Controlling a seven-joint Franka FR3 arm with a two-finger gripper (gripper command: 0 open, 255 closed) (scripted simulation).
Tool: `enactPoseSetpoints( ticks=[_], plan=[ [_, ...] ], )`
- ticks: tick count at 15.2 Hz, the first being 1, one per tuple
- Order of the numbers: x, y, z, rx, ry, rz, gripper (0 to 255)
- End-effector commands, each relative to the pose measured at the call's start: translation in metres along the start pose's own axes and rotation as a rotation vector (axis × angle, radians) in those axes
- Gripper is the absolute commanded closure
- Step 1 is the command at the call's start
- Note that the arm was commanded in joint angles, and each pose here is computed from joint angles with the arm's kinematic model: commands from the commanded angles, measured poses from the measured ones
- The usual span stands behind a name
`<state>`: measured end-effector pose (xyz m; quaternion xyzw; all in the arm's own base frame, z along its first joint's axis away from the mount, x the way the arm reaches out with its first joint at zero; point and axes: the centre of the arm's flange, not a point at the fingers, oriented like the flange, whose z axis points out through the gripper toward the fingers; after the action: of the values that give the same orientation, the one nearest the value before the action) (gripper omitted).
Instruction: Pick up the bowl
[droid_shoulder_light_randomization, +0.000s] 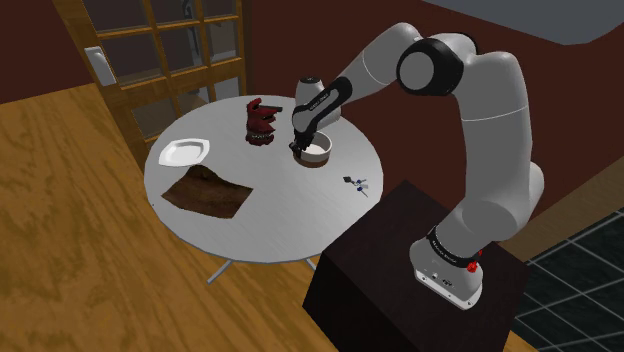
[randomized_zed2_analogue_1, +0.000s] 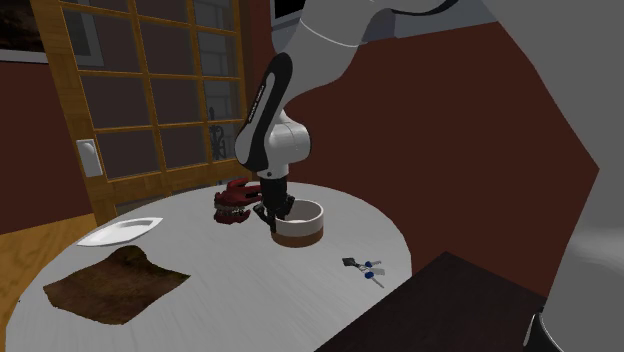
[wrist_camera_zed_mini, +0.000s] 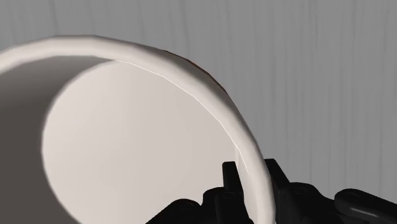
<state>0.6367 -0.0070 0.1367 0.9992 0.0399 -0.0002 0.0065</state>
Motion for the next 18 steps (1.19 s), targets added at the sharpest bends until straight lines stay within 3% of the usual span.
enactPoseSetpoints(
  ticks=[1, 3, 18],
  plan=[
    [0.000, 0.000, 0.000, 0.000, 0.000, 0.000, 255],
    [0.000, 0.000, 0.002, 0.000, 0.000, 0.000, 255],
    [0.000, 0.001, -0.078, 0.000, 0.000, 0.000, 255]
  ],
)
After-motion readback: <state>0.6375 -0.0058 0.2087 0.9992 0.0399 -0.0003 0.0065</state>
